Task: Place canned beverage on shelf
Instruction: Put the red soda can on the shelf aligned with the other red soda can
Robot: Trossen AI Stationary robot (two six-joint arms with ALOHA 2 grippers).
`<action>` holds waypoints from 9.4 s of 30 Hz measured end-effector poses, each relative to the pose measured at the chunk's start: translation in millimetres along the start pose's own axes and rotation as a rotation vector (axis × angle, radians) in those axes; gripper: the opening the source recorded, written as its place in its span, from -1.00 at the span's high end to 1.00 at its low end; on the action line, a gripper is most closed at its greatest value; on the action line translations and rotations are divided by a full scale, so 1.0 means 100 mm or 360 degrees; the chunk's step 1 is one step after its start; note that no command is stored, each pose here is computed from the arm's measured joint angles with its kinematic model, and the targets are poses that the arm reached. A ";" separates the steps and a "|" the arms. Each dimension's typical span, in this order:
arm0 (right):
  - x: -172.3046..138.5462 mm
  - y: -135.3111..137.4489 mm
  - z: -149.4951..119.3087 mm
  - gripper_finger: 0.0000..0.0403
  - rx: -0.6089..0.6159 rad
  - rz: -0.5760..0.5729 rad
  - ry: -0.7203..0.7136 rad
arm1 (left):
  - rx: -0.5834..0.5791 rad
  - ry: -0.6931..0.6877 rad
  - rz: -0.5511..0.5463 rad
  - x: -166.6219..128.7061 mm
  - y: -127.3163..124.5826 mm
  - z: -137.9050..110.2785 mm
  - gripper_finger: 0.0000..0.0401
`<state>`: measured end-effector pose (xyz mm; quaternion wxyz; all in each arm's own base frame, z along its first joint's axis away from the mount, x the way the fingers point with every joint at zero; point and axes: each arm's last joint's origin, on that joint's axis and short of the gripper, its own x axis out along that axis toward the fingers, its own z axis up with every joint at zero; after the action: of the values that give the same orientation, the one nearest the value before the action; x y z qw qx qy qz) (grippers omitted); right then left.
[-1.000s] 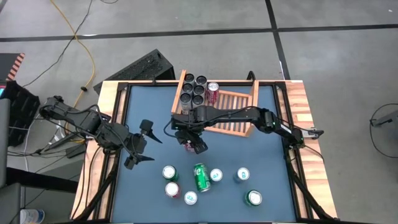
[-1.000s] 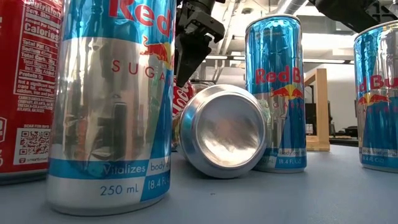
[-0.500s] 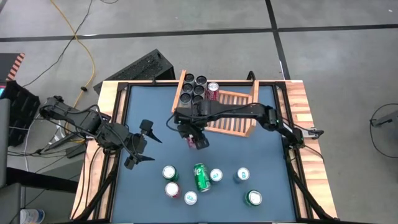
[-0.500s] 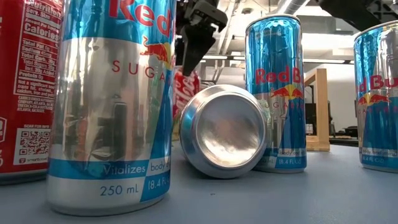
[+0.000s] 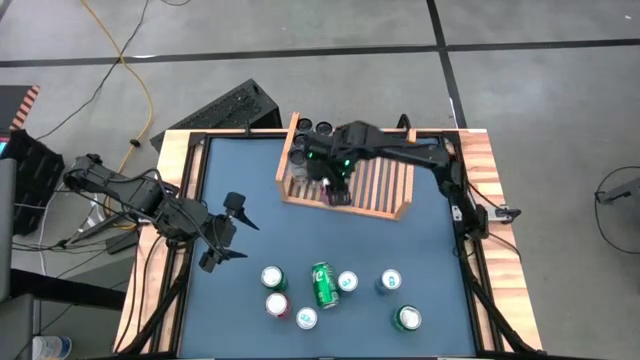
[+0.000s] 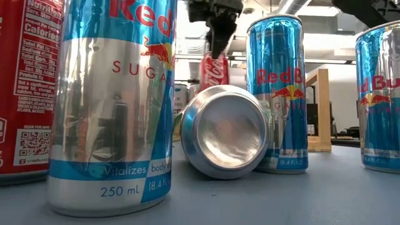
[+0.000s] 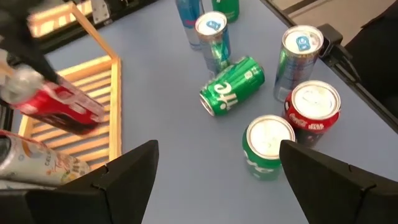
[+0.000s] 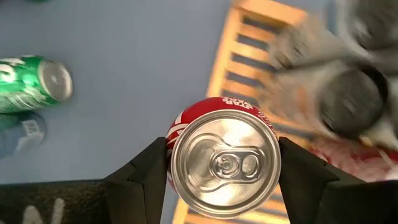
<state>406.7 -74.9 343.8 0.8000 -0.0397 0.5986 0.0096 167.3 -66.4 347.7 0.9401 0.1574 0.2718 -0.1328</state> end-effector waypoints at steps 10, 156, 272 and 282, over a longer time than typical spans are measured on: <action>0.19 -0.48 -0.43 -0.16 0.0194 -0.0076 0.0016 | -0.0031 0.0049 -0.0011 0.00 -0.01 -0.03 -0.61; -0.11 2.46 0.42 -0.47 0.0137 -0.0163 -0.1148 | -0.0334 0.0022 0.0049 -0.01 -0.02 -0.01 -0.61; 0.67 2.43 0.59 -0.08 -0.0013 -0.0094 -0.0550 | -0.0440 0.0112 -0.0036 -0.08 -0.23 -0.07 -0.61; 0.33 2.12 0.49 -0.08 -0.0061 -0.0096 -0.0456 | -0.0434 0.0128 -0.0036 -0.08 -0.23 -0.08 -0.61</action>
<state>449.3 139.0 314.4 0.8763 -0.0710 0.4765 0.0025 149.1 -83.7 341.0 0.9395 0.0301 0.3267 -0.0988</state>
